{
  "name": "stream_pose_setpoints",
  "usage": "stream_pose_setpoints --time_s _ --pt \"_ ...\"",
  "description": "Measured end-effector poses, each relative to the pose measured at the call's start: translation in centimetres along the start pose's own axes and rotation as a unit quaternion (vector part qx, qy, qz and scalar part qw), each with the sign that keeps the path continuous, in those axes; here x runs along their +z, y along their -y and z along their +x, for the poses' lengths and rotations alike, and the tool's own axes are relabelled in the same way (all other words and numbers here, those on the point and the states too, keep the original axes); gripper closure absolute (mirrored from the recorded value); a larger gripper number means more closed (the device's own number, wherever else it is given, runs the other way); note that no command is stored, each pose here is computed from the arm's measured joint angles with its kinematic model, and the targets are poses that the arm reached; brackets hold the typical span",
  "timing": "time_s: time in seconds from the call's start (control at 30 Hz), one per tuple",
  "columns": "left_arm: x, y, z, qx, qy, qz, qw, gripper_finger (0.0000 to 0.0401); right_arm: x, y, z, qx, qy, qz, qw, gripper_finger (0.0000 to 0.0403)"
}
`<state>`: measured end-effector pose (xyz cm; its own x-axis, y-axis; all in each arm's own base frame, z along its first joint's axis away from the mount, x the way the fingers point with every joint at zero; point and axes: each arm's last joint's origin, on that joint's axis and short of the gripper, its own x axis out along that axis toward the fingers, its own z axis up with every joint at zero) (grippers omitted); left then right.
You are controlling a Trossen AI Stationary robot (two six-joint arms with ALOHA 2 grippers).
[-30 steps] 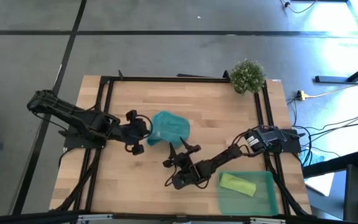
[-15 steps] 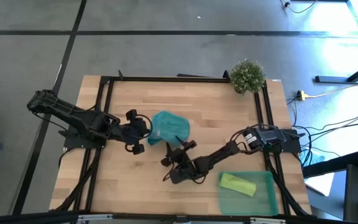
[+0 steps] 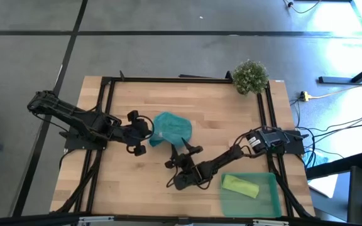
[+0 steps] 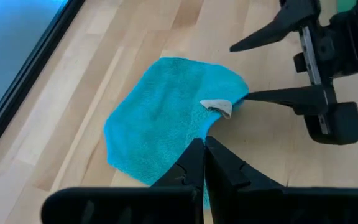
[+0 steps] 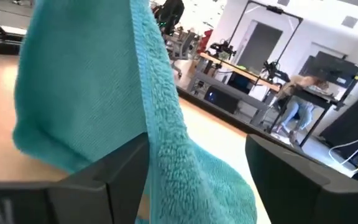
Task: Roll microfiber towels into tight, uniform cylinder then place into a basket
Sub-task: Fold the blue microfiber cloth
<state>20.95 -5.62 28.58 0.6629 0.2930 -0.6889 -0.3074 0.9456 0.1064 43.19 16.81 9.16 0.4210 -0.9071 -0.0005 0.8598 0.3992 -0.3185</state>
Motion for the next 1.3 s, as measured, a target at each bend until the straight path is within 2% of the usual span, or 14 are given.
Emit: stream_pose_setpoints --time_s 0.43,0.53,0.67,0.97,1.13,1.3 --pt "0.0 0.0 0.0 0.000 0.000 0.000 1.000 0.0401 -0.4 0.2 0.7 -0.006 -0.003 -0.015 1.000 0.0139" --pt "0.0 0.0 0.0 0.000 0.000 0.000 1.000 0.0401 -0.7 0.1 1.1 0.019 -0.015 -0.005 1.000 0.0148" --pt "0.0 0.0 0.0 0.000 0.000 0.000 1.000 0.0401 -0.9 0.1 1.7 0.036 -0.027 -0.001 0.999 0.0199" --pt "0.0 0.0 0.0 0.000 -0.001 0.000 1.000 0.0401 -1.1 0.1 1.9 0.051 -0.034 -0.017 0.998 0.0382" --pt "0.0 -0.1 0.0 0.007 0.001 0.003 1.000 0.0401 -0.5 0.1 1.0 0.062 -0.030 -0.031 0.997 0.0392" --pt "0.2 -0.6 -0.6 0.051 0.000 0.014 0.999 0.0401 2.2 0.9 0.5 0.085 -0.026 -0.059 0.994 0.0397"
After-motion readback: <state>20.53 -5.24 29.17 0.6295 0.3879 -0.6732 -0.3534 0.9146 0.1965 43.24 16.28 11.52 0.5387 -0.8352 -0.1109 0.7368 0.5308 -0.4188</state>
